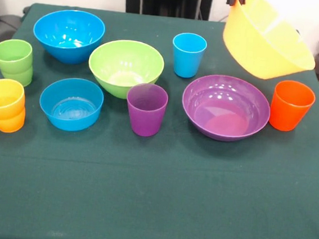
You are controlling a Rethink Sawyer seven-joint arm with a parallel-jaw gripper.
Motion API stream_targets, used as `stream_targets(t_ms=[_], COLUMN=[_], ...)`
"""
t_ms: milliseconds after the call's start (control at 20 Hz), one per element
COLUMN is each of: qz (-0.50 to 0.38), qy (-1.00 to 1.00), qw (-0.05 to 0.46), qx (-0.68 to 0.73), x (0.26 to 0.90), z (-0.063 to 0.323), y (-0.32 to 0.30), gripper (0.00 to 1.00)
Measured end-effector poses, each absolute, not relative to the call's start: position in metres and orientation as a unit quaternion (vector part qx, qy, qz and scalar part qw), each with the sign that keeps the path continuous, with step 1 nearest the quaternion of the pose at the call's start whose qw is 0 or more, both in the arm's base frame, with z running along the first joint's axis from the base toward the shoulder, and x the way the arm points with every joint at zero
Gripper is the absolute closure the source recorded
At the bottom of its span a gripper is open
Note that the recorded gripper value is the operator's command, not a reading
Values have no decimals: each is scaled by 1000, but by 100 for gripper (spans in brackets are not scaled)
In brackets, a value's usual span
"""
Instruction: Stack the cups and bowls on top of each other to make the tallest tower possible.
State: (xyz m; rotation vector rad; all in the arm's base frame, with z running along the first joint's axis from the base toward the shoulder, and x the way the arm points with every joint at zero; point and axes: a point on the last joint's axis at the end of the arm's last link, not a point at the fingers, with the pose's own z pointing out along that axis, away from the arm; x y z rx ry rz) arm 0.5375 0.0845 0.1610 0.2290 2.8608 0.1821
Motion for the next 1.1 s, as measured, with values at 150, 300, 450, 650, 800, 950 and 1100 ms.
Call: stream_targets(t_ms=[150,300,450,650,800,950,1100], qz=[66,69,70,69,67,68,72], qy=[985,984,983,983,982,982,981], qw=[136,139,141,137,132,130,131], qx=[82,87,91,104,115,122,123], x=[540,541,540,534,528,524,523], z=[164,171,177,191,198,202,205], y=[79,69,59,30,6,-10,-19], gripper=[100,100,100,100,100,100,100])
